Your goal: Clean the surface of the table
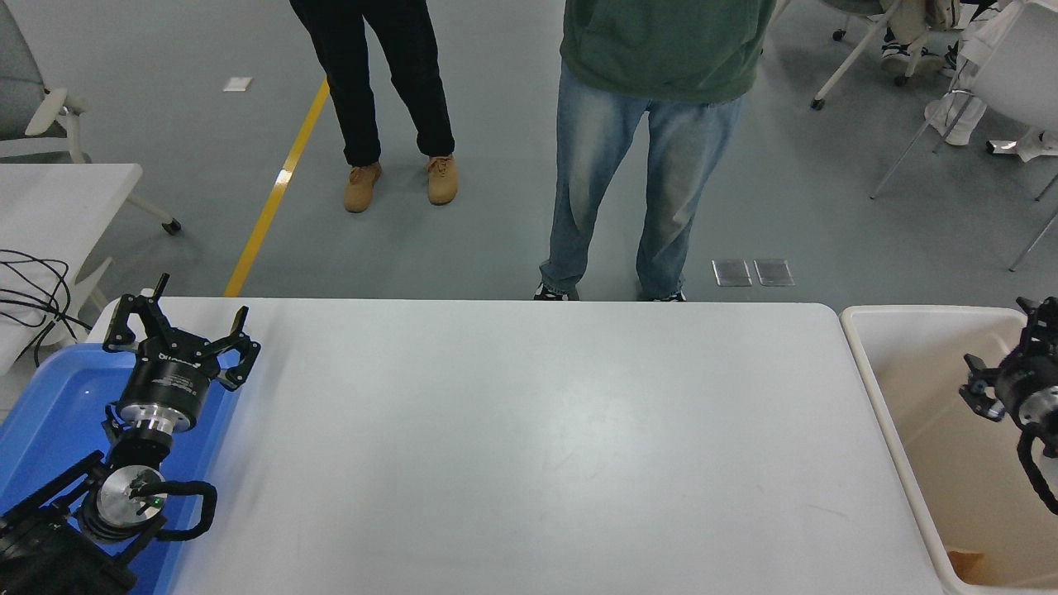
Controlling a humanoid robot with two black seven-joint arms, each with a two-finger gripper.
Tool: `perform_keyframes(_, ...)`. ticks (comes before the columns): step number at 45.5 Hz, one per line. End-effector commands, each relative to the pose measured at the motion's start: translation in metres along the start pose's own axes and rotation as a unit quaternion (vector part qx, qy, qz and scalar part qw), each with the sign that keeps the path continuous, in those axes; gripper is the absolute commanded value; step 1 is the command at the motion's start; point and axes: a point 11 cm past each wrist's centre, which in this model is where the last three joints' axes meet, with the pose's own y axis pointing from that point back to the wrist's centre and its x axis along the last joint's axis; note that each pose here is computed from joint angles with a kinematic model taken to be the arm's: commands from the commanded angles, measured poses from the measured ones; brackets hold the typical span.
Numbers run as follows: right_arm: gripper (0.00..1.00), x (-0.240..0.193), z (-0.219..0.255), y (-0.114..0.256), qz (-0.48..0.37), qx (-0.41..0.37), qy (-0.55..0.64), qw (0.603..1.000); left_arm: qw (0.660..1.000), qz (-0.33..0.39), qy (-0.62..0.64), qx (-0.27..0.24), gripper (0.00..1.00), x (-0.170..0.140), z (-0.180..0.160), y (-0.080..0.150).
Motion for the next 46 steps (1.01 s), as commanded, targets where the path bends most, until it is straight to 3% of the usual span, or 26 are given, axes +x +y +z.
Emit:
perform_keyframes(1,1.00,-0.045,0.004,0.002,-0.050,0.024,-0.096,0.994,1.000,0.000,0.000,0.001,0.99,0.000,0.000,0.000)
perform_keyframes(17,1.00,-0.096,0.064,0.015,-0.067,0.007,-0.181,0.981,1.000,0.000,0.000,0.000,0.99,0.000,0.000,0.000)
perform_keyframes(30,1.00,-0.105,0.054,0.017,-0.084,0.068,-0.183,0.977,1.000,0.000,0.000,0.000,0.99,0.000,0.000,0.000)
perform_keyframes(46,1.00,-0.117,0.058,0.019,-0.109,0.070,-0.139,0.982,1.000,0.000,0.000,0.001,0.99,0.000,0.000,0.000)
